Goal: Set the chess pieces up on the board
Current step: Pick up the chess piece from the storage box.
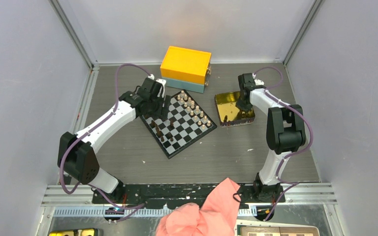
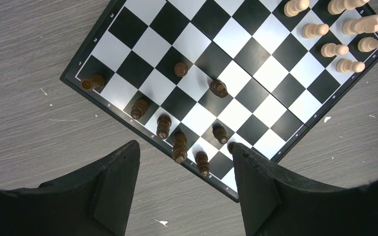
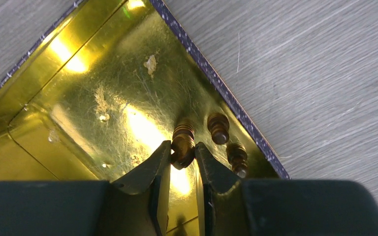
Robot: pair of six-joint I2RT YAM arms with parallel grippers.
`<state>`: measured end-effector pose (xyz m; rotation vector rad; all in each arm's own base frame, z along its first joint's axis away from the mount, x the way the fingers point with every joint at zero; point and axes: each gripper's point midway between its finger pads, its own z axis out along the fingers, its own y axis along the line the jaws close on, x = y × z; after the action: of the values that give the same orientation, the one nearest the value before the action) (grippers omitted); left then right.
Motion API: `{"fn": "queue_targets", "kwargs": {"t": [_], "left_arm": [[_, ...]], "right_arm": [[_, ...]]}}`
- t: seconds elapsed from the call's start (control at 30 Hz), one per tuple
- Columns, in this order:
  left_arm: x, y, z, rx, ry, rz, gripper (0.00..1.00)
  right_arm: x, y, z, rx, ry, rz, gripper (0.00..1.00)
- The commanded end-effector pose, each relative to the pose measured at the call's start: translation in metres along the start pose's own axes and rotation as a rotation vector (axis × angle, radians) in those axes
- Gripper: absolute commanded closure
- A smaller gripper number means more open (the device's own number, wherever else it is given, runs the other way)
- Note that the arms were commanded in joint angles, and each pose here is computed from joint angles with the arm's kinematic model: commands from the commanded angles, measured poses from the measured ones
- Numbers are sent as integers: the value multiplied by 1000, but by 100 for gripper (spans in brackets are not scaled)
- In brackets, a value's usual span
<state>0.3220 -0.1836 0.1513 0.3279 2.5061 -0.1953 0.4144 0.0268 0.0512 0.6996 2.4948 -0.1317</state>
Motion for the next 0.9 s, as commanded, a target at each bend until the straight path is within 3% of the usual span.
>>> {"fn": "queue_targets", "kwargs": {"t": [0.0,0.53,0.73,0.87], "left_arm": [[-11,-3,-15,15,-68,-25,31],[-5,-4,-17,22,-68,-42,31],[-5,-3,-16,16,-66,-44,31],[-8,-1,-17,4,-75,-46,31]], "right_arm": [[-19,15,-16,-104,-82,98,99],[-27,37,-22,-261,-153,148,99],[-39,51,-42,-327,-200,90,99],[-40,70,-72,-343,-210,-39,99]]}}
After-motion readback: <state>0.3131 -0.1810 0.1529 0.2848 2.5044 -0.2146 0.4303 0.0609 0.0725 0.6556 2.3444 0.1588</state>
